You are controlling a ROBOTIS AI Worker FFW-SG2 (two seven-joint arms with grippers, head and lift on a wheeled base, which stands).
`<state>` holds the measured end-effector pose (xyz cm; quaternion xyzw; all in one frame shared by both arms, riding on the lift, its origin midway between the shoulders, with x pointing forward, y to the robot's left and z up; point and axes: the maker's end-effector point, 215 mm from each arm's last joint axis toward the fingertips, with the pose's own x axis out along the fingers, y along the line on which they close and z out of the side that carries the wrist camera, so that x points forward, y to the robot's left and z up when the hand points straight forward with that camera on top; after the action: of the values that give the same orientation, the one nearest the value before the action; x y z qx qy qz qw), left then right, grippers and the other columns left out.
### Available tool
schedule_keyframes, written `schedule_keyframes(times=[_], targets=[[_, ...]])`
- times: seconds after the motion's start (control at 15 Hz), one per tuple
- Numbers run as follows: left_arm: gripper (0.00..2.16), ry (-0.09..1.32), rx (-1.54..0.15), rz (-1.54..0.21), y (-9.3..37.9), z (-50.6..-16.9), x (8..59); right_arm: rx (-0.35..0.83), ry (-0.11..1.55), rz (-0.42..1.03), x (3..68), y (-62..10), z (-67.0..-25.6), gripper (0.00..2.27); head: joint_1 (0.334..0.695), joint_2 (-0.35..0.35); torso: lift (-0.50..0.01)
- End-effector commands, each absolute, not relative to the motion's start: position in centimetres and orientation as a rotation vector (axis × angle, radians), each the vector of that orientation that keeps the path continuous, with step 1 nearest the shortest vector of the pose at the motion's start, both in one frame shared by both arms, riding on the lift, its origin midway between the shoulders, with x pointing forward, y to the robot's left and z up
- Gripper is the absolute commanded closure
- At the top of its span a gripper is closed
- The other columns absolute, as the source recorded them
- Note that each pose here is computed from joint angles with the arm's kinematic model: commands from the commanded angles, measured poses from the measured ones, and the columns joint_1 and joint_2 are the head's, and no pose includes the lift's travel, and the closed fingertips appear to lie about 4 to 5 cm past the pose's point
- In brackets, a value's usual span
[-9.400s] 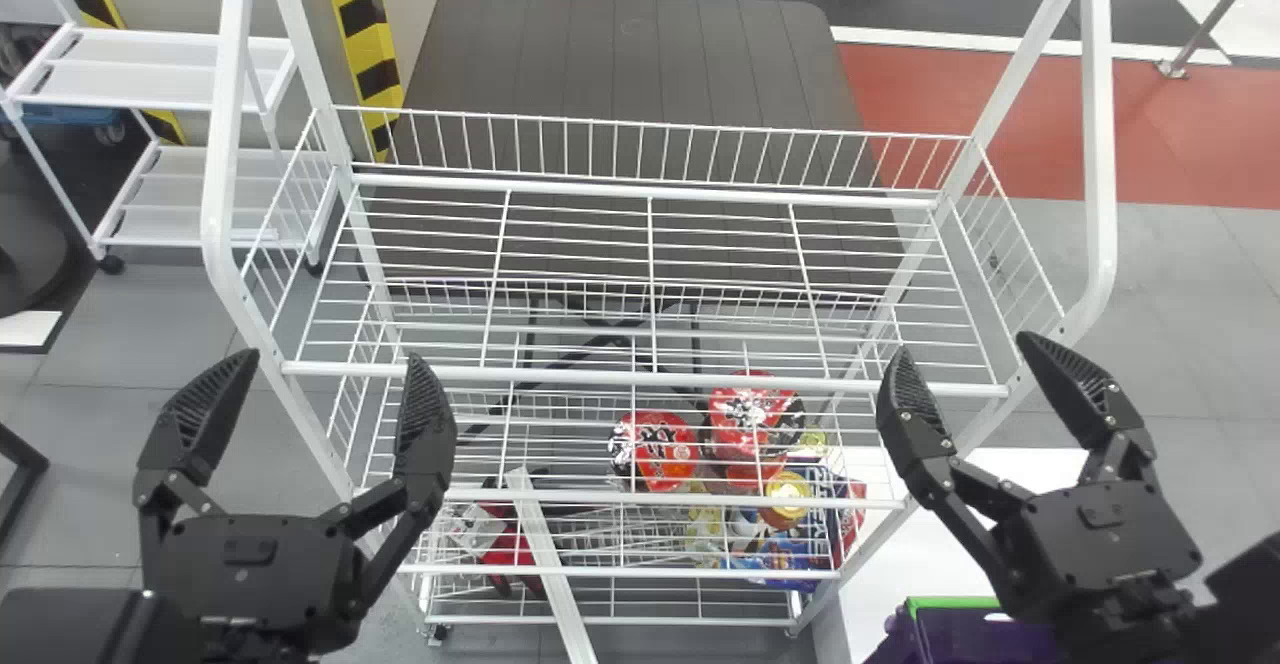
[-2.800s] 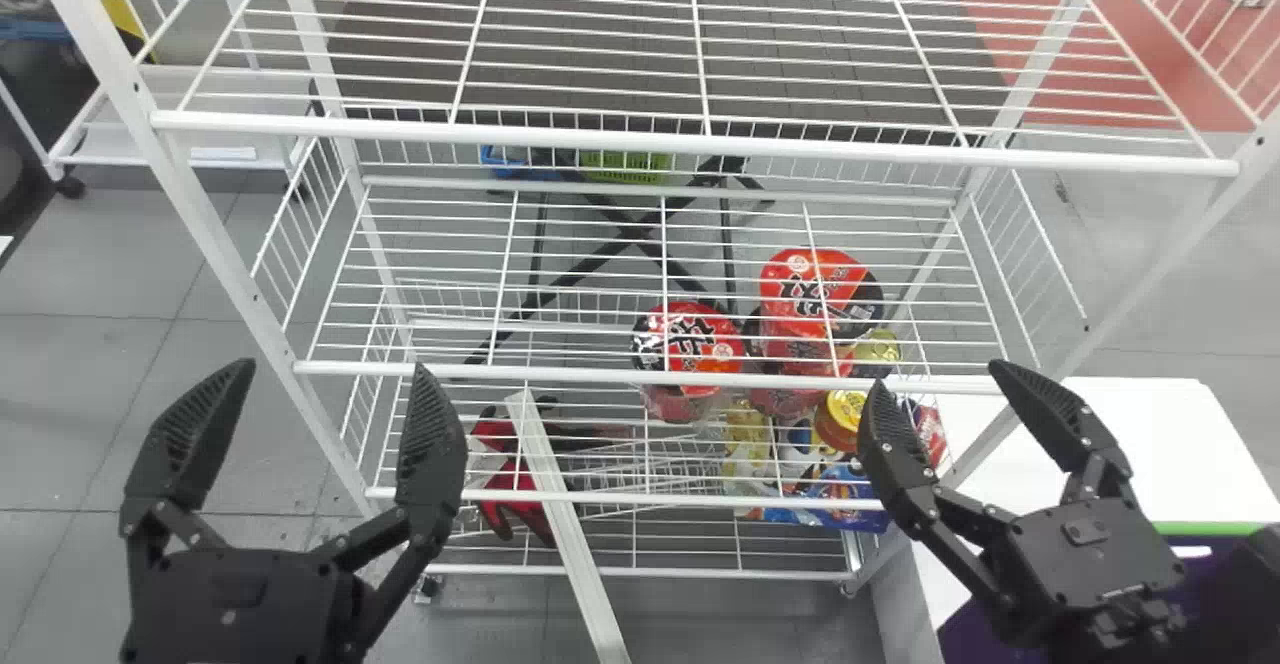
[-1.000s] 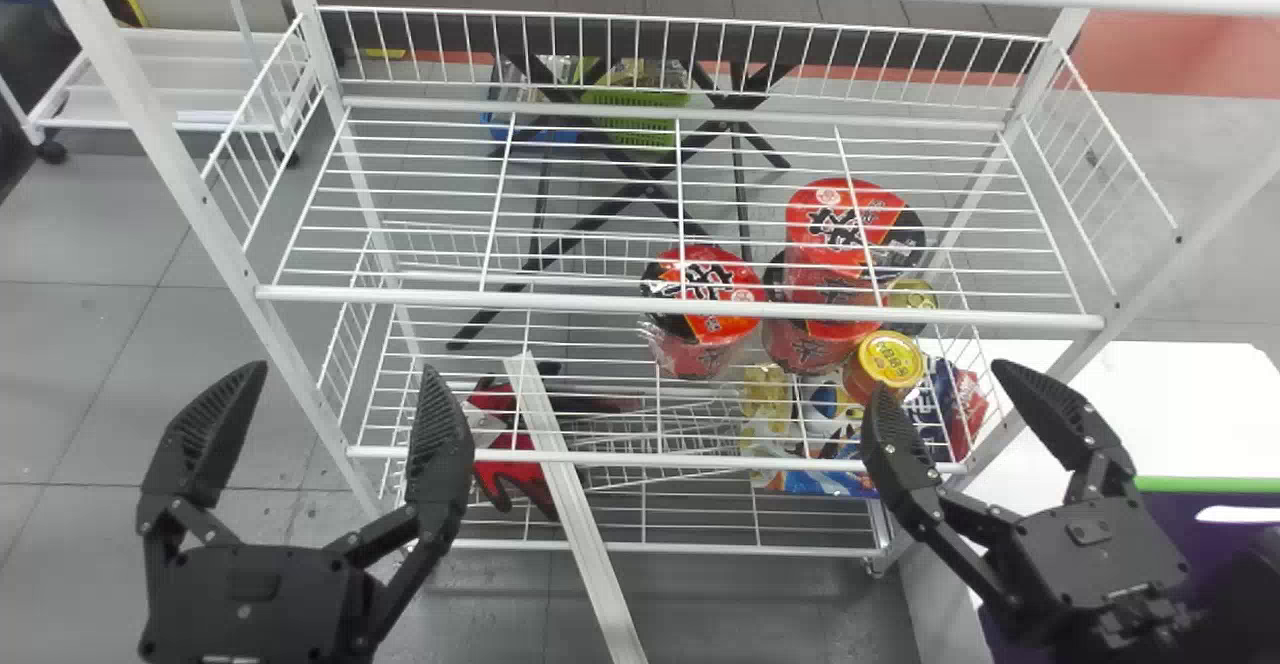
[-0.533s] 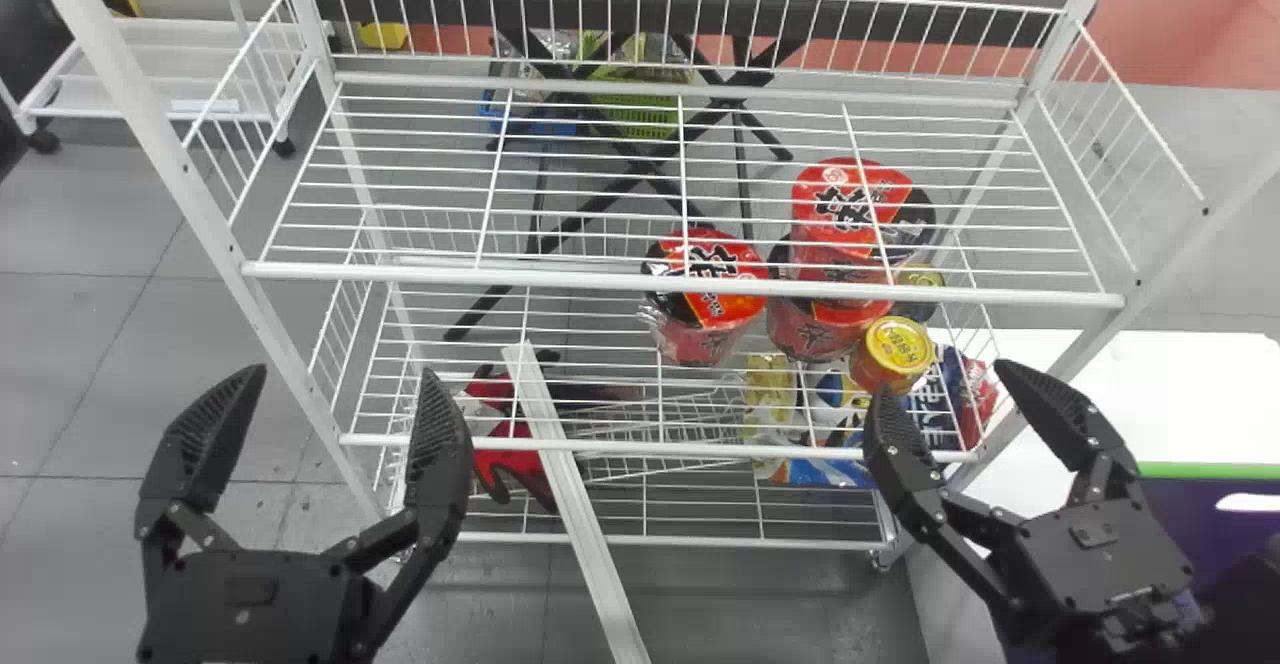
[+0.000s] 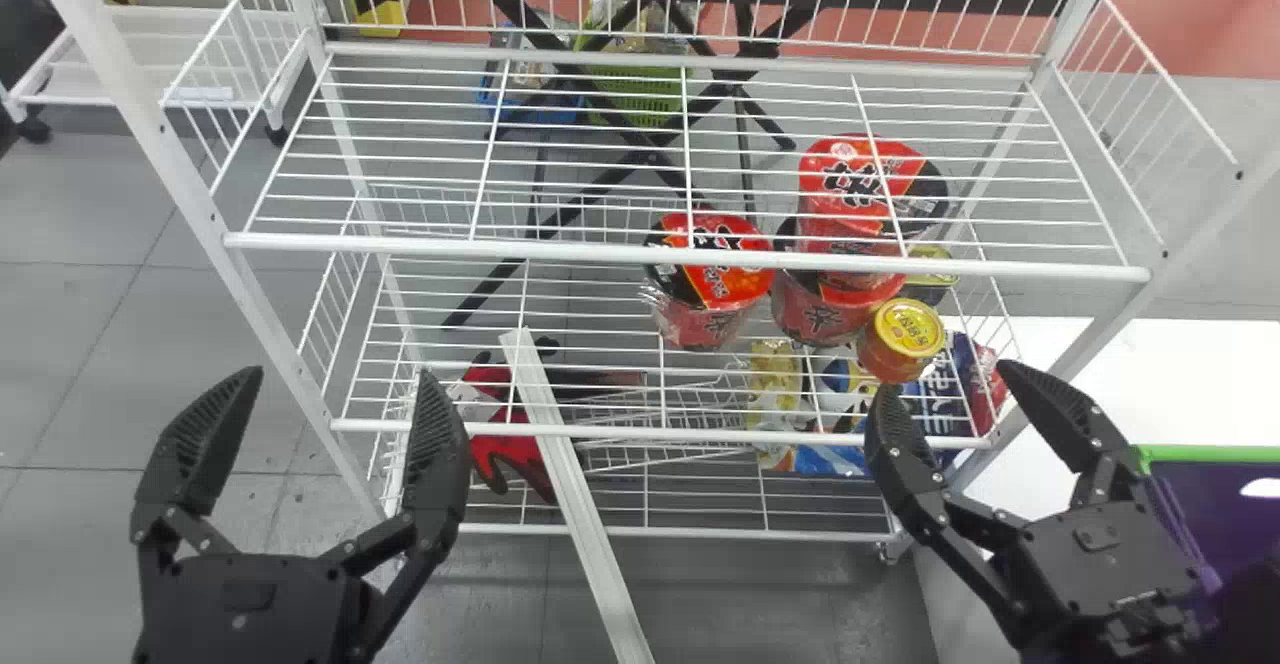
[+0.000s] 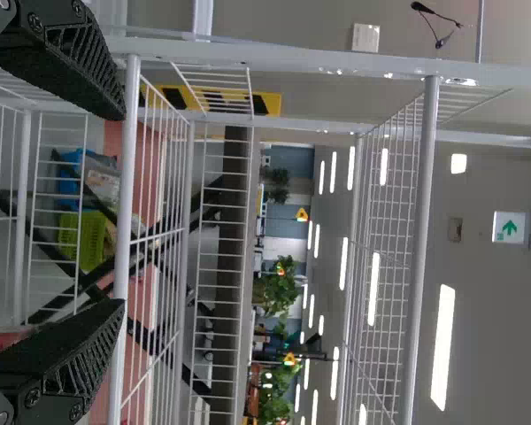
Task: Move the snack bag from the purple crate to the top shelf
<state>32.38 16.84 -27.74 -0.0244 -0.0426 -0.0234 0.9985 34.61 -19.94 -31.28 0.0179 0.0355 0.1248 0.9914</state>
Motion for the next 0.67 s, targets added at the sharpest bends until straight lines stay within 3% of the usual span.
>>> schedule_keyframes(times=[0.0, 0.6], targets=[[0.06, -0.085, -0.049, -0.047, 16.84, -27.74, 32.38, 0.037, 0.071, 0.250, 34.60, -19.94, -31.28, 0.17, 0.695, -0.054, -0.457], [0.06, -0.082, -0.048, -0.048, 16.80, -27.96, 32.43, 0.064, 0.055, 0.251, 34.70, -20.56, -30.47, 0.17, 0.695, -0.063, -0.455]])
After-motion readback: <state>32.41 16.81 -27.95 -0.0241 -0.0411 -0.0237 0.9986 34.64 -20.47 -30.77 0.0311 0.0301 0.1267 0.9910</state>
